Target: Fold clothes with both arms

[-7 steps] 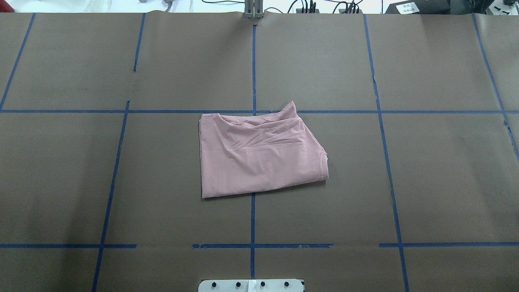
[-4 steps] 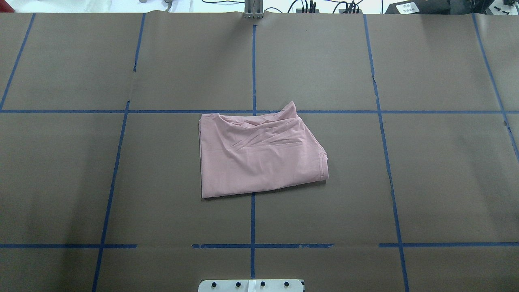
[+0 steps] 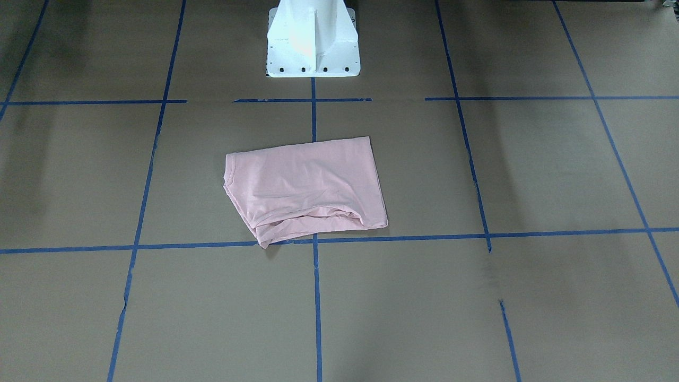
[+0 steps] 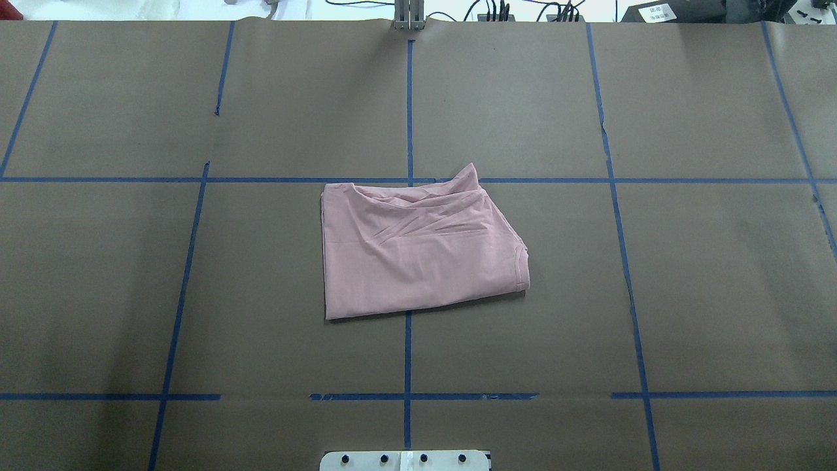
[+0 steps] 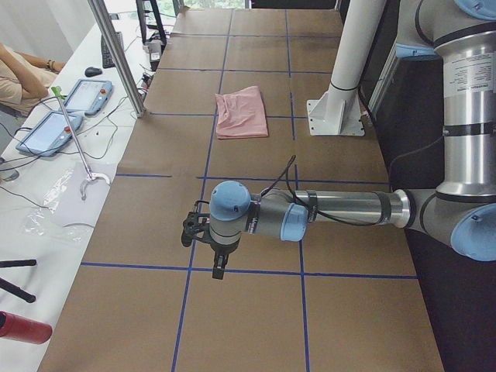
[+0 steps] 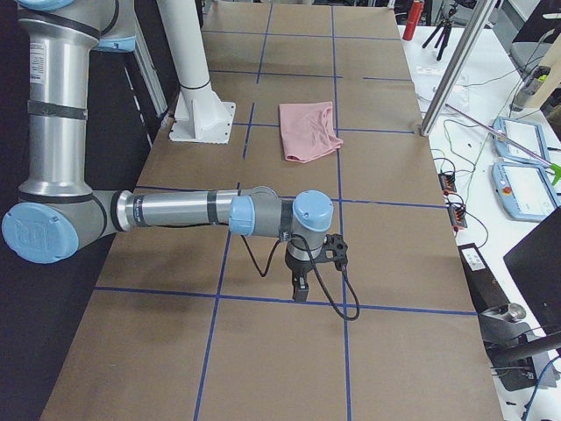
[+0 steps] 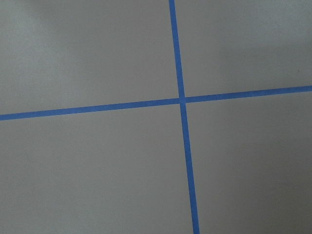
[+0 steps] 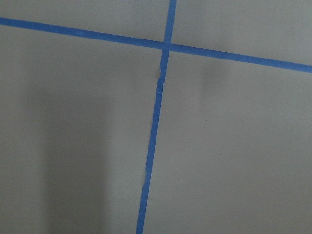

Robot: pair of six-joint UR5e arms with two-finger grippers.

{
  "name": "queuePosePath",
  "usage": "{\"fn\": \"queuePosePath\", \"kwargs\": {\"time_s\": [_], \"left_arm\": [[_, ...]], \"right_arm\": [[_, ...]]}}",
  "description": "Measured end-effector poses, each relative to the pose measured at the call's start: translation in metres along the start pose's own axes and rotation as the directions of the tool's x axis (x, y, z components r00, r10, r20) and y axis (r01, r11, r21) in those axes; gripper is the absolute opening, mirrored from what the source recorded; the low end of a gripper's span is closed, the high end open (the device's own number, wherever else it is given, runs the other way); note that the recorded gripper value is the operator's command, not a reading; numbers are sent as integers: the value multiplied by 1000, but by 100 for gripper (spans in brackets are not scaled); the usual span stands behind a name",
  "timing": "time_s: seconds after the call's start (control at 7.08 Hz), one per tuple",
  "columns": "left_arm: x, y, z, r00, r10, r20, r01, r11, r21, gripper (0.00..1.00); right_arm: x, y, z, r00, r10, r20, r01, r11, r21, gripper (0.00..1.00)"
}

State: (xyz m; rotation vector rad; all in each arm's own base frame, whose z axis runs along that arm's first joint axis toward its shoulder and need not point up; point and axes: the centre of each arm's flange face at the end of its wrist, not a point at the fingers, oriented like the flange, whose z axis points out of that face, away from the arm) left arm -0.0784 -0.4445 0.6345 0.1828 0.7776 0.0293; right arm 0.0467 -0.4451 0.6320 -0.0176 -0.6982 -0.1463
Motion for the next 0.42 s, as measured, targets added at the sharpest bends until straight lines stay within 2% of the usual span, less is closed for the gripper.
{"fn": "queuePosePath", "kwargs": {"time_s": [0.42], "left_arm": [[0, 0, 0, 1000, -1, 0, 1, 1000, -1, 100]], "right_arm": [[-1, 0, 0, 1000, 0, 13, 0, 1000, 1, 100]]}}
